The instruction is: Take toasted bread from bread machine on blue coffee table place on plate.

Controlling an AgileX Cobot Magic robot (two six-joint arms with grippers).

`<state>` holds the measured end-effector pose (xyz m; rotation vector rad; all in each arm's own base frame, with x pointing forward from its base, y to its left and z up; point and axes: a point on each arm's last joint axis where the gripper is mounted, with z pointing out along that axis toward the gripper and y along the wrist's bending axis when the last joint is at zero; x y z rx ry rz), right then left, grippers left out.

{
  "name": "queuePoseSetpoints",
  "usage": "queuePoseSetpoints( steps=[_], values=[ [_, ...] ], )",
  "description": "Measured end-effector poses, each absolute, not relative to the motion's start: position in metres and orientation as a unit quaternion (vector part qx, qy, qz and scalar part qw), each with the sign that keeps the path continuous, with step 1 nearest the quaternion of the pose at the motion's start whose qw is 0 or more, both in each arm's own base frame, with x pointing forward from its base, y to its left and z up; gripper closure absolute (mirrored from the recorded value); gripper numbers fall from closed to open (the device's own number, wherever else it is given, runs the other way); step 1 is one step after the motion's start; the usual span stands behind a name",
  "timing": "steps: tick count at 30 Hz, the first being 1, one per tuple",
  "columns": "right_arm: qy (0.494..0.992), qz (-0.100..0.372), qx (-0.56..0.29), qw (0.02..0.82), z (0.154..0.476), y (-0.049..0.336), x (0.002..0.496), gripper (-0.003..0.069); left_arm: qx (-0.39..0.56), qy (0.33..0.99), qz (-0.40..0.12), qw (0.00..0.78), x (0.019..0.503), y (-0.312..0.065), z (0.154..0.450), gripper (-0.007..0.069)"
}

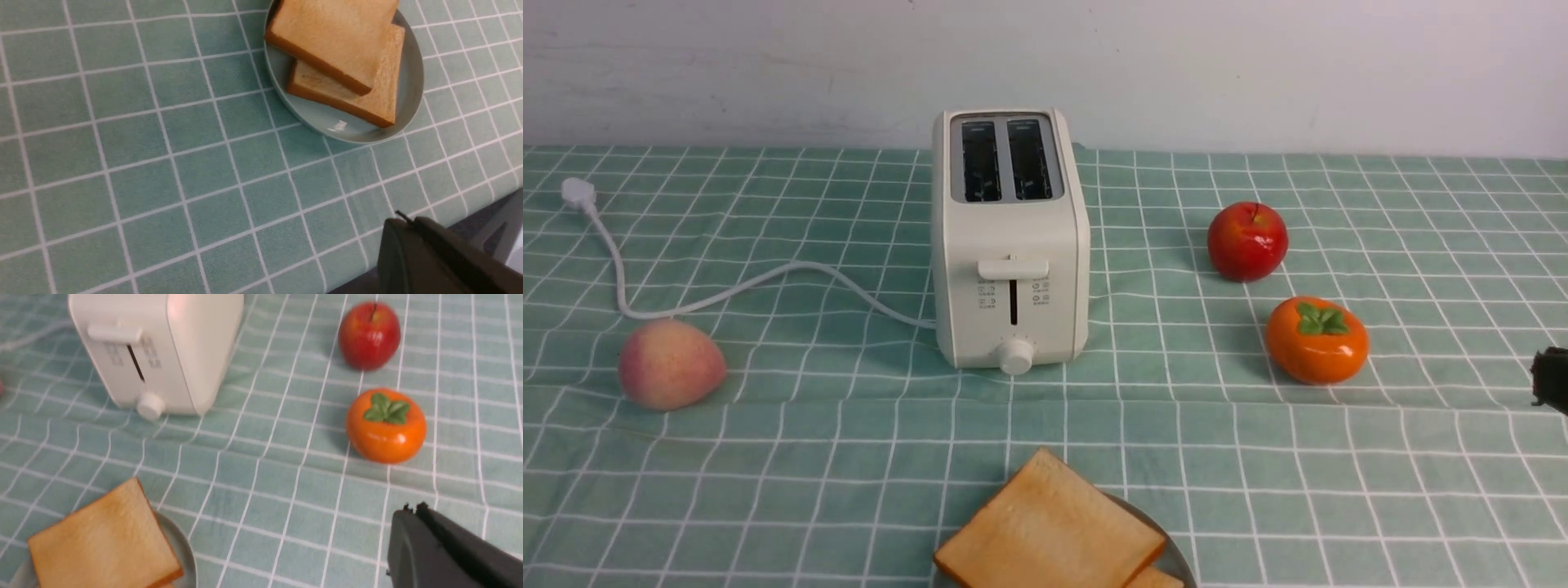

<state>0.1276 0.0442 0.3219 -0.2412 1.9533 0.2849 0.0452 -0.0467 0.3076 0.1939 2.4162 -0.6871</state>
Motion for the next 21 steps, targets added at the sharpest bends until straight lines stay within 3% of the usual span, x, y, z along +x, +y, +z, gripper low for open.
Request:
queuePoseSetpoints(
  steps=[7, 12, 21],
  values=[
    [0.74, 0.138, -0.085, 0.653, 0.266, 0.036, 0.108, 0.0676, 0.076, 0.905, -0.321, 0.271, 0.038, -0.056, 0.31, 0.0639],
    [0.743, 0.136, -0.086, 0.65, 0.245, 0.035, 0.104, 0.0675, 0.083, 0.903, -0.339, 0.251, 0.034, -0.059, 0.311, 0.0639],
    [0.744, 0.135, -0.087, 0.649, 0.243, 0.035, 0.104, 0.0669, 0.066, 0.889, -0.341, 0.299, 0.042, -0.058, 0.316, 0.0639]
  ],
)
